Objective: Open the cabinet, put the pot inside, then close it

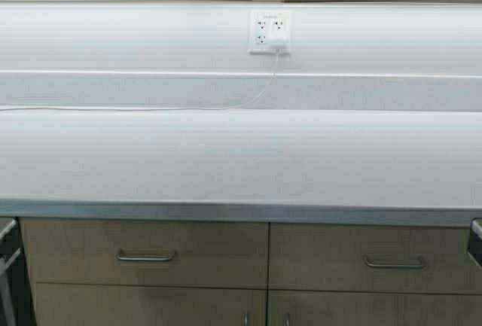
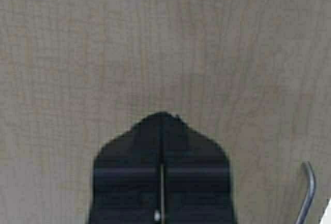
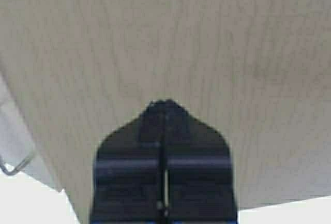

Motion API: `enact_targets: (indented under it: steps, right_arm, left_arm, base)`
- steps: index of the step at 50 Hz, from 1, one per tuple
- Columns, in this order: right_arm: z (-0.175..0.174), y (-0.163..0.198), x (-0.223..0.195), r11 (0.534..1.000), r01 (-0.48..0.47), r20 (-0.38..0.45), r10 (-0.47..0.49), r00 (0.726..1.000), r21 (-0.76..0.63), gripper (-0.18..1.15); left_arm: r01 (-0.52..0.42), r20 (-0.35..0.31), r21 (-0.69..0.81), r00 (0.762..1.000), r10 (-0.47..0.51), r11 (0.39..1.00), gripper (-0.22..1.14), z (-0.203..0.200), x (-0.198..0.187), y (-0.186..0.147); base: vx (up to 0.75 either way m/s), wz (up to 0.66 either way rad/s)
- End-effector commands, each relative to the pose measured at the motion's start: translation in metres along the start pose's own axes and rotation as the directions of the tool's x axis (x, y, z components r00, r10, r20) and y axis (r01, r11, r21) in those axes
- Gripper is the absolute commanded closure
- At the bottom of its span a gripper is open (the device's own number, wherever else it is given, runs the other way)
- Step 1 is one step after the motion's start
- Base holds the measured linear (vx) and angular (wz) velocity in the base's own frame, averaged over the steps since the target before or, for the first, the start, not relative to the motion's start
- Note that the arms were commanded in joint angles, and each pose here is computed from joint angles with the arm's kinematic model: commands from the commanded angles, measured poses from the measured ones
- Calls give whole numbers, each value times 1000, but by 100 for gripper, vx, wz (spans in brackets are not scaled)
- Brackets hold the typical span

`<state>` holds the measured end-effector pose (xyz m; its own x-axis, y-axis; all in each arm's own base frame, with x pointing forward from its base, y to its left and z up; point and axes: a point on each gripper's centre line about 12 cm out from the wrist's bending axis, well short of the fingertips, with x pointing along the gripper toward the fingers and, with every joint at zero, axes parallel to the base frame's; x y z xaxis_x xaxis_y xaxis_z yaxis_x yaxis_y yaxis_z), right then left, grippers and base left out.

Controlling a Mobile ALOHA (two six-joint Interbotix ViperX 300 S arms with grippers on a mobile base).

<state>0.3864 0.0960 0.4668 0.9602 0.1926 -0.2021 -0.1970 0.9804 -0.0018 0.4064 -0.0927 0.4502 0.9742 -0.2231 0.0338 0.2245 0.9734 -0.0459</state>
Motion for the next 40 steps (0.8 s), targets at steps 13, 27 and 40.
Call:
enact_targets:
  steps: [13, 27, 40]
  right_arm:
    - [-18, -4, -62, 1000, -3, 13, 3, 1000, 9, 91]
    - [-20, -4, -68, 1000, -5, 12, 5, 1000, 15, 91]
    - [-17, 0, -67, 999, -23, 29, 22, 999, 26, 91]
  left_arm:
    - [51, 87, -11, 995, -50, 999, 89, 28, 19, -22]
    - [56, 16, -8, 998, -56, 998, 88, 12, 56, -25]
    - [69, 62, 5, 996, -70, 998, 88, 41, -17, -27]
  base:
    - [17, -6]
    - [11, -1]
    - [7, 1]
